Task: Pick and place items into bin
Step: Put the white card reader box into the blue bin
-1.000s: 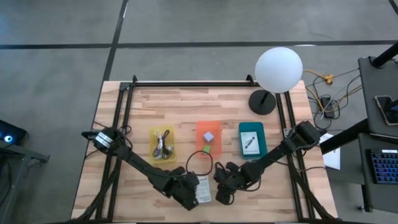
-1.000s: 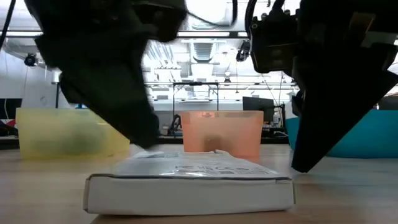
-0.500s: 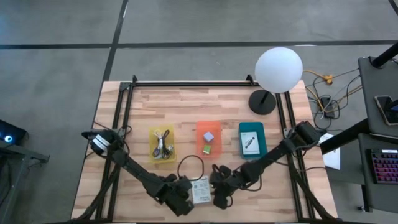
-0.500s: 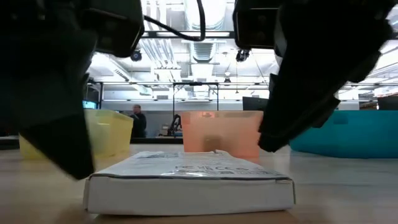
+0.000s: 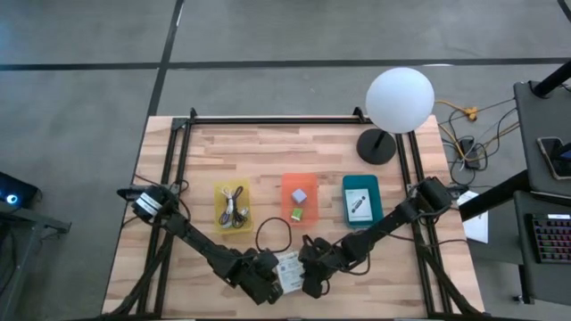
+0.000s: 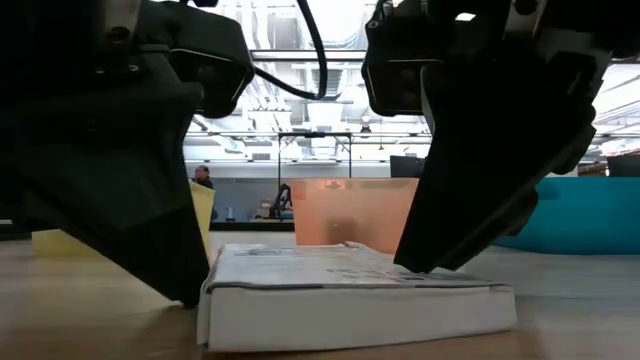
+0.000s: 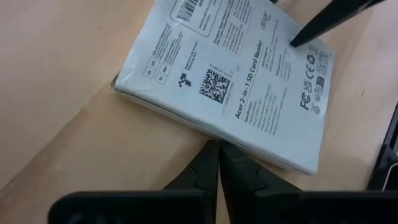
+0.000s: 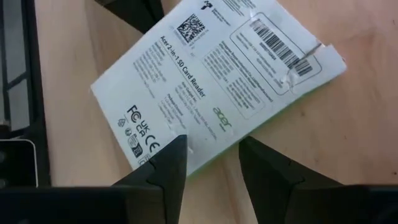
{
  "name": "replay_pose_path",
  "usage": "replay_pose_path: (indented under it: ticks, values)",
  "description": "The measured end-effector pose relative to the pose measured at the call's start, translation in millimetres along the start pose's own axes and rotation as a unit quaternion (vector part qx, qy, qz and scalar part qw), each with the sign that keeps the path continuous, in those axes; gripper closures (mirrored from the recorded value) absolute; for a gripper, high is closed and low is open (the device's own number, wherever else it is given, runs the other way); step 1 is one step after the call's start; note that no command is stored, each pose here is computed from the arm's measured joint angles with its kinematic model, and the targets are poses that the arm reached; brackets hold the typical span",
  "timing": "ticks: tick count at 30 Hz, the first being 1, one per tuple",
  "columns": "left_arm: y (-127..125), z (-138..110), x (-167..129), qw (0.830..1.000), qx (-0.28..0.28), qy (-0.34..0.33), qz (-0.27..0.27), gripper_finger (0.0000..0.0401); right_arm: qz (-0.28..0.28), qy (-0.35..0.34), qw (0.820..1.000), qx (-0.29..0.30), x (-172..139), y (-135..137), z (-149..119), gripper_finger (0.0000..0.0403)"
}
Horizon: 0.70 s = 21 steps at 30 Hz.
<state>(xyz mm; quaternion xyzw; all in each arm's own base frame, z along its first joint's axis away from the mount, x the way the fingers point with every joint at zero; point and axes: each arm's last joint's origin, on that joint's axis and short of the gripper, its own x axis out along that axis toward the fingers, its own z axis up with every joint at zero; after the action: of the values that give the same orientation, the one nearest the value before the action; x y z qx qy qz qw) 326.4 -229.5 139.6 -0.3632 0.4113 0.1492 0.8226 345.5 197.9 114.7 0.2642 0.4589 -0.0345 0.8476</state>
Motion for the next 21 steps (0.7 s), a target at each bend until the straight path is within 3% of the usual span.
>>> replay_pose_path:
  ticks: [5, 21]
  values:
    - [-5, 3, 0, 0.999, 0.004, -0.023, -0.028, 0.0401, -0.002, 0.003, 1.0, -0.012, -1, 0, 0, 0.0266]
    - [-37, 23, -20, 0.984, 0.104, -0.119, -0.084, 0.0401, 0.022, 0.039, 0.997, -0.056, -10, 2, 0, 0.0262]
